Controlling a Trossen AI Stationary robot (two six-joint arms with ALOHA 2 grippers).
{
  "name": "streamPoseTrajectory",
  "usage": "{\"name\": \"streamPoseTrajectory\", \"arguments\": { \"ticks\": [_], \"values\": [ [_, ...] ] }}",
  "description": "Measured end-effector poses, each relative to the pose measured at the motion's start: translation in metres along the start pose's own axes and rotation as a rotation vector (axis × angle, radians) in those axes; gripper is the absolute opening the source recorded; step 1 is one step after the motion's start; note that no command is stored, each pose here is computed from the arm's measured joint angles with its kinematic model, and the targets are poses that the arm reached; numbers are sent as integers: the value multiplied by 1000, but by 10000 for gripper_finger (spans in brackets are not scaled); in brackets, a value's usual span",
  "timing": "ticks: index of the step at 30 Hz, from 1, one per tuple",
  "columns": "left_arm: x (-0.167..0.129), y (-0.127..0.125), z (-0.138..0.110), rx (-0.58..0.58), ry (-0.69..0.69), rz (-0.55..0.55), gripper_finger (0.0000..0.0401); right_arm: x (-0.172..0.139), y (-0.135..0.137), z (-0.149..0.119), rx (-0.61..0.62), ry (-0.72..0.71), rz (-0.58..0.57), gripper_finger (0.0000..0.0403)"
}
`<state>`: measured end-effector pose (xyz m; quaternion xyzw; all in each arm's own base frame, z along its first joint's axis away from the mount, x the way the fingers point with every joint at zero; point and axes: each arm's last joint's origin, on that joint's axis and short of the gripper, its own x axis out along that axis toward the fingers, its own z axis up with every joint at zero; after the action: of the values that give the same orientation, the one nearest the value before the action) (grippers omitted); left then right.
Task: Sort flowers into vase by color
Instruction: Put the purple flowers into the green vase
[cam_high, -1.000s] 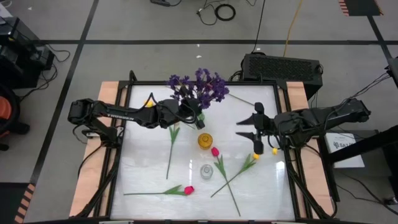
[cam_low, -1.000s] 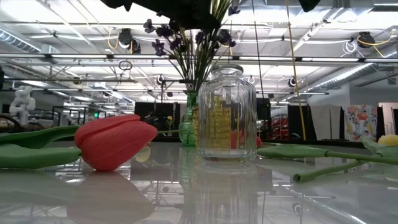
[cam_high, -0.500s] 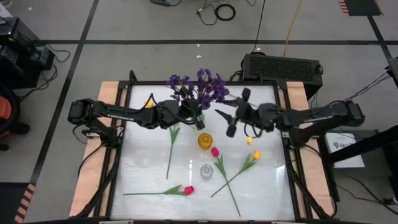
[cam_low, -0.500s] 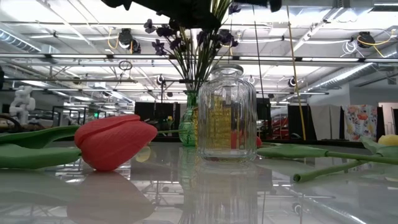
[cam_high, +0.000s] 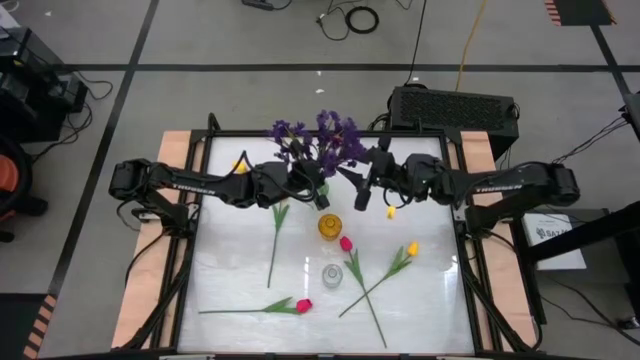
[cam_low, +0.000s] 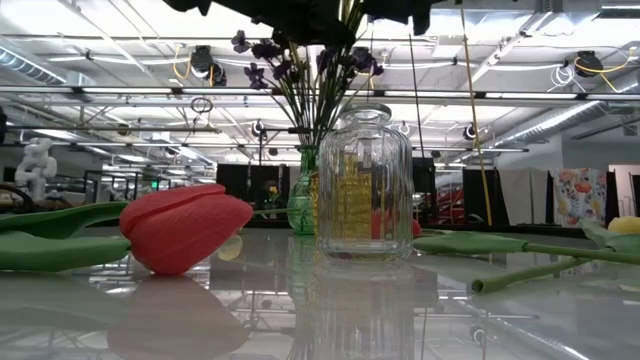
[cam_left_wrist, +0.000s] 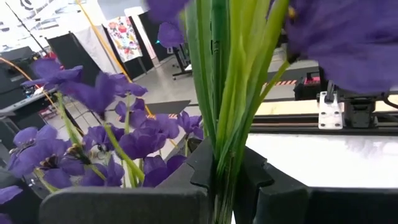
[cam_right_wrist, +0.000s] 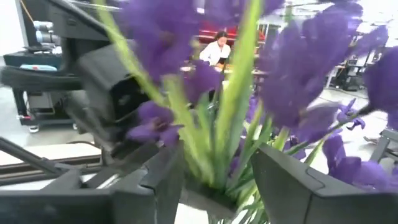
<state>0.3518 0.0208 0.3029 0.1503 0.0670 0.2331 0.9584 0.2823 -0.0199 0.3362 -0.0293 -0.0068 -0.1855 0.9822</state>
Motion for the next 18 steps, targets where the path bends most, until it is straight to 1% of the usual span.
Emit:
{"name": "streamPoseTrajectory", "arguments": {
  "ticks": [3,6,8,12,14,18],
  "values": [
    [-1,-1,1,0,0,1,43,6,0,-3,3,-13,-9,153],
    [-1,-2,1,-1,1,9,70,9,1,-4,10,-36,-14,121],
    [-2,-3,1,-2,2,20,91,10,1,-3,13,-46,-18,92],
    [-6,-8,5,3,-5,45,131,10,0,-3,13,-47,-22,20],
    [-10,-11,9,12,-23,55,149,10,0,-3,13,-46,-22,8],
    [-21,-15,24,25,-40,82,186,10,0,-3,15,-43,-36,9]
  ]
}}
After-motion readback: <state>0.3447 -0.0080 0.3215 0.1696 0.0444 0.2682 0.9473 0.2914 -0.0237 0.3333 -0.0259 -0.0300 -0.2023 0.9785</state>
